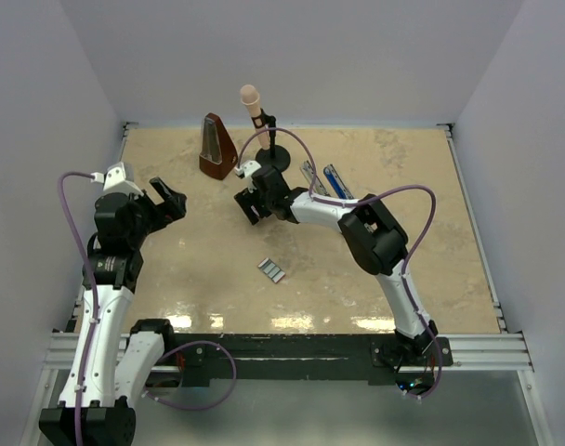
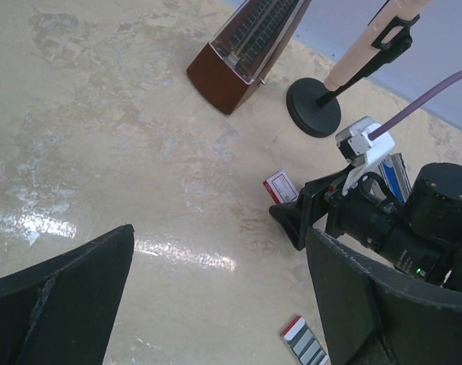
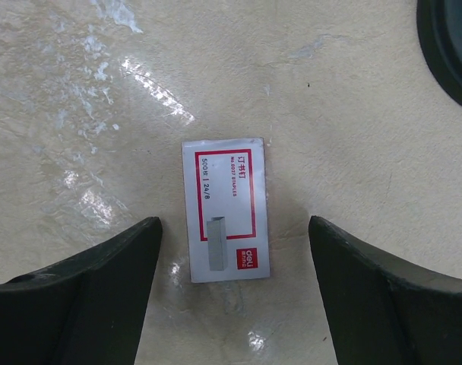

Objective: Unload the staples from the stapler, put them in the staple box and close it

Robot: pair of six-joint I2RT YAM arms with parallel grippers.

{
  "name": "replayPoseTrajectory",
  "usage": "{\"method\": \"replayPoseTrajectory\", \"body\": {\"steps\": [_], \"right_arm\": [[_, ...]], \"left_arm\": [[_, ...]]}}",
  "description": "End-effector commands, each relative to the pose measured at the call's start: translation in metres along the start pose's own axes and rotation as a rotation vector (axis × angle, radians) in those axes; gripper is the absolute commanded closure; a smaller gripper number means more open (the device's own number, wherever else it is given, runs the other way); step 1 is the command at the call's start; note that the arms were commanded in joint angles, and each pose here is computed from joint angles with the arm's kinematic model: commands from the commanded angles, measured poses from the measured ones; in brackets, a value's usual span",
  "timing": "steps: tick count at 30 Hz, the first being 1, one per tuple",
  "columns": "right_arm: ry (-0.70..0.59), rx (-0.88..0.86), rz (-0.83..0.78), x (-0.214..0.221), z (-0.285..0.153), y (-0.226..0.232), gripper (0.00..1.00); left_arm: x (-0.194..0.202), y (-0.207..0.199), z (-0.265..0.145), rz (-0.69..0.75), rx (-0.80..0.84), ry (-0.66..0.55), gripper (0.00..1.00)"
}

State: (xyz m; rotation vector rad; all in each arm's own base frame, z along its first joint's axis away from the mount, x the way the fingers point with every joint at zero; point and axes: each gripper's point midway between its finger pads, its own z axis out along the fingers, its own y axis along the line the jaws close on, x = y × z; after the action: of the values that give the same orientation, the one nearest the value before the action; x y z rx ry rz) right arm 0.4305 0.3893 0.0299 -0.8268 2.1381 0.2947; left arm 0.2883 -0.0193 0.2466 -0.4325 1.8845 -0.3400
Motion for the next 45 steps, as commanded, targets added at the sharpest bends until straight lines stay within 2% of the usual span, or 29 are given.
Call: {"method": "replayPoseTrajectory", "body": {"steps": [1, 9, 18, 21, 27, 31, 38, 41, 43, 45], "right_arm": [[-0.023, -0.006, -0.038, -0.011, 0.003, 0.000, 0.21], [-0.014, -0.079, -0.057, -0.003, 0.004, 0.011, 0.41], [-0.033, -0.083, -0.071, -0.006, -0.009, 0.012, 0.50], [-0.049, -0.116, -0.080, -0.008, -0.019, 0.022, 0.53], [-0.087, -0.204, -0.144, -0.004, -0.045, 0.069, 0.54], [-0.080, -0.254, -0.162, 0.016, -0.062, 0.098, 0.54], [-0.092, -0.357, -0.205, 0.042, -0.090, 0.155, 0.53], [-0.091, -0.379, -0.240, 0.051, -0.099, 0.171, 0.52], [-0.086, -0.380, -0.263, 0.058, -0.104, 0.177, 0.50], [-0.096, -0.367, -0.257, 0.054, -0.110, 0.176, 0.44]], "left_arm": [[-0.004, 0.002, 0.001, 0.020, -0.006, -0.022, 0.01], [-0.003, 0.003, 0.003, 0.017, -0.009, -0.016, 0.01], [0.000, 0.004, 0.007, 0.013, -0.008, -0.003, 0.01], [0.014, 0.001, 0.015, -0.011, 0.015, 0.046, 0.01], [0.046, 0.002, 0.032, -0.122, -0.002, 0.225, 0.00], [0.061, 0.008, 0.049, -0.181, -0.014, 0.338, 0.00], [0.079, 0.047, 0.060, -0.304, -0.141, 0.386, 0.00], [0.092, 0.059, 0.059, -0.313, -0.184, 0.403, 0.00], [0.099, 0.058, 0.059, -0.303, -0.168, 0.428, 0.02], [0.105, 0.054, 0.057, -0.283, -0.133, 0.464, 0.03]]}}
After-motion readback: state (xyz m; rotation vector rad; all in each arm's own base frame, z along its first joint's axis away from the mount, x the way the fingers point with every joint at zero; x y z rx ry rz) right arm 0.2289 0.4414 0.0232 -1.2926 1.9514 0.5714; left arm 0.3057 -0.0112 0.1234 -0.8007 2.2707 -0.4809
